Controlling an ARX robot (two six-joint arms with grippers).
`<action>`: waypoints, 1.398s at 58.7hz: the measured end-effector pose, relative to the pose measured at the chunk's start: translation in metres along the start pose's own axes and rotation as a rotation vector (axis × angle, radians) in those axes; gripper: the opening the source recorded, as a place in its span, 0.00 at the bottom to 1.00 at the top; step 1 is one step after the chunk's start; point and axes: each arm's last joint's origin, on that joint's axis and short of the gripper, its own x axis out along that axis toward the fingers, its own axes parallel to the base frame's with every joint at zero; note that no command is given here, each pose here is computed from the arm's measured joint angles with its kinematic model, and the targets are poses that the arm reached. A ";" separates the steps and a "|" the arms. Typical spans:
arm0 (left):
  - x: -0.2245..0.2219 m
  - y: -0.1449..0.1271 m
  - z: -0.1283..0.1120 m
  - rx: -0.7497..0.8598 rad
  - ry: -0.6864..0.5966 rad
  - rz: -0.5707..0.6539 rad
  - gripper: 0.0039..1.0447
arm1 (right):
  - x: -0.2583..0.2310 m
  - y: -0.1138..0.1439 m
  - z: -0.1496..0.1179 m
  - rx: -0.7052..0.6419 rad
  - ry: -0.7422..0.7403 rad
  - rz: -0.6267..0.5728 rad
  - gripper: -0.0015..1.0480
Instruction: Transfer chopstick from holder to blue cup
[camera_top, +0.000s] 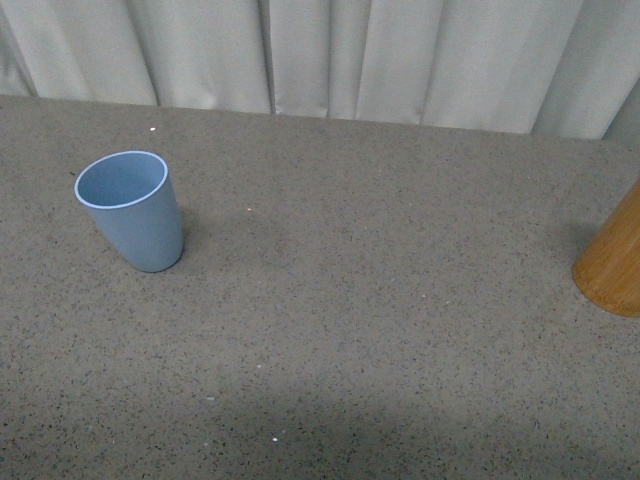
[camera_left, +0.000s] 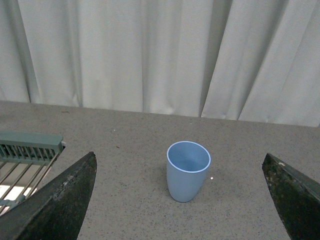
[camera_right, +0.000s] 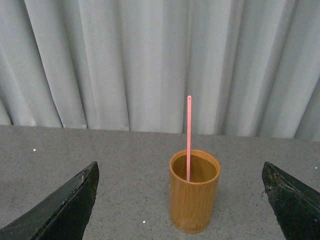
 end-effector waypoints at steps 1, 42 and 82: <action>0.000 0.000 0.000 0.000 0.000 0.000 0.94 | 0.000 0.000 0.000 0.000 0.000 0.000 0.91; 0.107 -0.063 -0.021 -0.335 0.642 -0.248 0.94 | 0.000 0.000 0.000 0.000 0.000 -0.001 0.91; 0.153 -0.088 -0.046 -0.286 0.763 -0.091 0.94 | 0.000 0.000 0.000 0.000 0.000 -0.001 0.91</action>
